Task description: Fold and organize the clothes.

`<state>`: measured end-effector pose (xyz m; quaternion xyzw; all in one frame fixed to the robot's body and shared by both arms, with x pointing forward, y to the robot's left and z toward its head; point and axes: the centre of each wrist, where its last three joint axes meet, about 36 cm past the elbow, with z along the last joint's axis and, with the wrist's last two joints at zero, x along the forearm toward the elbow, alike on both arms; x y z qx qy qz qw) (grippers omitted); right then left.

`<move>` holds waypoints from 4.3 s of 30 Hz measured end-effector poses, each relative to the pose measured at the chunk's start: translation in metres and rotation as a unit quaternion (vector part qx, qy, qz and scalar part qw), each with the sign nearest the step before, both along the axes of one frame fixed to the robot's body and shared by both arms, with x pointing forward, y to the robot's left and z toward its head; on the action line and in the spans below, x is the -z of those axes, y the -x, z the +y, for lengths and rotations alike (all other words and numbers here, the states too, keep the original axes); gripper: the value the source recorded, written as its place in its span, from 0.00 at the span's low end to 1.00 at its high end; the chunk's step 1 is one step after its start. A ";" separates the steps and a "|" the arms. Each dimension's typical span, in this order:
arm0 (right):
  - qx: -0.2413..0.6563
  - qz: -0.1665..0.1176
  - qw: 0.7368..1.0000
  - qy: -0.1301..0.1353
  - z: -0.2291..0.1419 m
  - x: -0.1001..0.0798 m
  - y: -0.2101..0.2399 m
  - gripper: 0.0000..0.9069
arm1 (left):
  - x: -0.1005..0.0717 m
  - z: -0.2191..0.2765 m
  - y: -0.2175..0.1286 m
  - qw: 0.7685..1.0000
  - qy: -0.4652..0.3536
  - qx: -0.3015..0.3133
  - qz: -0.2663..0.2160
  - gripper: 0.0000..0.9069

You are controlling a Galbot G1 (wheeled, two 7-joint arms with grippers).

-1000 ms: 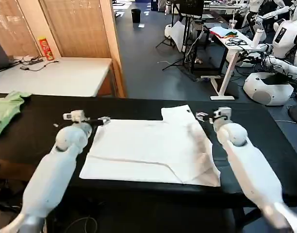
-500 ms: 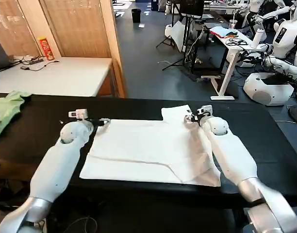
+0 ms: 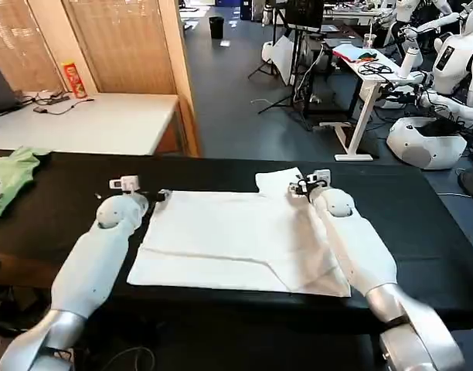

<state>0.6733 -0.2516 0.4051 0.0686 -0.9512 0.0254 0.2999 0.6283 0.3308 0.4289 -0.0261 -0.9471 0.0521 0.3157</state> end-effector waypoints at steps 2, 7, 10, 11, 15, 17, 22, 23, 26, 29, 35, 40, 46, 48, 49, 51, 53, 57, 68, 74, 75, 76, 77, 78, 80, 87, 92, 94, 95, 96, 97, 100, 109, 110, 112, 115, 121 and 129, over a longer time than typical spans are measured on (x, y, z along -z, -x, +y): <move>0.002 0.001 1.000 0.000 -0.002 0.001 0.001 0.06 | 0.001 0.000 0.000 1.000 0.003 0.003 -0.001 0.18; 0.007 -0.009 1.000 -0.001 -0.010 0.002 0.006 0.04 | 0.002 -0.002 0.000 1.000 0.008 0.011 -0.010 0.15; 0.010 -0.023 1.000 0.002 -0.016 0.002 0.010 0.04 | 0.000 -0.003 0.001 1.000 0.011 0.013 -0.016 0.14; 0.010 -0.029 1.000 0.003 -0.018 0.002 0.012 0.04 | -0.002 -0.003 0.001 1.000 0.011 0.013 -0.018 0.14; 0.007 -0.055 0.998 0.008 -0.025 -0.006 0.020 0.03 | -0.007 0.000 0.006 1.000 0.009 0.013 -0.024 0.14; 0.005 -0.066 0.998 0.011 -0.031 -0.012 0.026 0.04 | -0.011 0.000 0.010 0.999 0.009 0.014 -0.028 0.14; -0.006 -0.100 0.995 0.009 -0.047 -0.033 0.053 0.04 | -0.024 0.005 0.027 0.999 0.014 0.013 -0.037 0.14; -0.011 -0.104 0.994 0.006 -0.049 -0.037 0.060 0.04 | -0.027 0.005 0.031 0.999 0.014 0.014 -0.039 0.14; -0.022 -0.114 0.993 -0.001 -0.057 -0.050 0.085 0.04 | -0.037 0.005 0.048 0.998 0.018 0.023 -0.049 0.14; -0.032 -0.121 0.992 0.003 -0.062 -0.061 0.110 0.04 | -0.049 0.005 0.071 0.997 0.014 0.034 -0.063 0.14; -0.040 -0.123 0.991 0.029 -0.068 -0.079 0.155 0.04 | -0.065 0.009 0.125 0.996 -0.005 0.056 -0.076 0.14; -0.046 -0.107 0.992 0.052 -0.067 -0.088 0.192 0.04 | -0.079 0.009 0.164 0.994 -0.020 0.071 -0.083 0.14; -0.057 -0.073 0.993 0.069 -0.054 -0.084 0.236 0.04 | -0.084 0.005 0.204 0.993 -0.030 0.076 -0.089 0.14; -0.060 -0.063 0.994 0.071 -0.051 -0.080 0.248 0.04 | -0.082 0.007 0.213 0.993 -0.032 0.074 -0.085 0.14; -0.061 -0.058 0.994 0.071 -0.050 -0.079 0.253 0.04 | -0.080 0.007 0.217 0.993 -0.033 0.073 -0.082 0.14; -0.064 -0.048 0.994 0.073 -0.048 -0.076 0.263 0.04 | -0.078 0.009 0.224 0.994 -0.034 0.071 -0.077 0.14; -0.066 -0.042 0.994 0.076 -0.046 -0.073 0.270 0.04 | -0.074 0.012 0.230 0.995 -0.036 0.068 -0.071 0.14; -0.069 -0.027 0.994 0.083 -0.042 -0.067 0.283 0.04 | -0.064 0.014 0.240 0.996 -0.041 0.064 -0.054 0.14; -0.071 -0.017 0.994 0.082 -0.036 -0.064 0.299 0.97 | -0.044 0.015 0.249 0.997 -0.052 0.059 -0.020 0.97; -0.067 -0.018 0.995 0.071 -0.040 -0.070 0.310 0.97 | -0.045 0.013 0.255 0.996 -0.065 0.063 -0.018 0.97; -0.066 -0.019 0.996 0.065 -0.041 -0.074 0.312 0.97 | -0.047 0.013 0.257 0.996 -0.066 0.063 -0.020 0.97; -0.064 -0.022 0.996 0.062 -0.042 -0.077 0.315 0.97 | -0.049 0.013 0.259 0.995 -0.066 0.064 -0.022 0.97; -0.063 -0.024 0.996 0.057 -0.043 -0.080 0.317 0.97 | -0.051 0.012 0.260 0.995 -0.066 0.064 -0.025 0.97; -0.061 -0.027 0.996 0.053 -0.044 -0.083 0.318 0.97 | -0.055 0.012 0.261 0.995 -0.066 0.063 -0.030 0.97; -0.047 -0.035 0.997 0.046 -0.048 -0.088 0.318 0.97 | -0.062 0.011 0.262 0.995 -0.062 0.061 -0.042 0.97; 0.019 -0.096 0.994 0.047 -0.052 -0.075 0.291 0.97 | -0.070 0.012 0.238 0.996 -0.037 0.028 -0.071 0.97; 0.047 -0.096 0.994 0.037 -0.049 -0.051 0.266 0.97 | -0.058 0.009 0.211 0.998 0.010 0.013 -0.065 0.97; 0.058 -0.091 0.994 0.034 -0.048 -0.043 0.258 0.97 | -0.052 0.006 0.201 0.998 0.032 0.011 -0.058 0.97; 0.064 -0.087 0.994 0.034 -0.047 -0.039 0.255 0.97 | -0.049 0.006 0.197 0.998 0.039 0.010 -0.056 0.97; 0.071 -0.082 0.994 0.033 -0.047 -0.035 0.252 0.97 | -0.047 0.006 0.194 0.998 0.043 0.008 -0.054 0.97; 0.076 -0.077 0.994 0.032 -0.046 -0.031 0.250 0.97 | -0.043 0.006 0.191 0.998 0.045 0.006 -0.052 0.97; 0.085 -0.065 0.994 0.026 -0.044 -0.020 0.246 0.97 | -0.032 0.009 0.184 0.998 0.052 -0.001 -0.042 0.97; 0.090 -0.058 0.994 0.018 -0.042 -0.012 0.245 0.97 | -0.012 0.003 0.165 0.996 0.073 0.002 -0.044 0.97; 0.091 -0.058 0.994 0.017 -0.042 -0.012 0.245 0.97 | -0.011 0.001 0.162 0.996 0.075 0.002 -0.043 0.97; 0.093 -0.058 0.994 0.016 -0.041 -0.010 0.245 0.97 | -0.007 0.000 0.157 0.996 0.075 0.001 -0.041 0.97; 0.095 -0.059 0.994 0.012 -0.041 -0.009 0.243 0.97 | -0.003 -0.005 0.151 0.996 0.076 0.002 -0.040 0.97; 0.094 -0.061 0.994 0.006 -0.040 -0.004 0.237 0.91 | 0.004 -0.011 0.142 0.997 0.073 0.007 -0.040 0.57; 0.097 -0.061 0.993 0.000 -0.038 0.002 0.233 0.33 | 0.008 -0.009 0.139 0.997 0.066 0.005 -0.036 0.16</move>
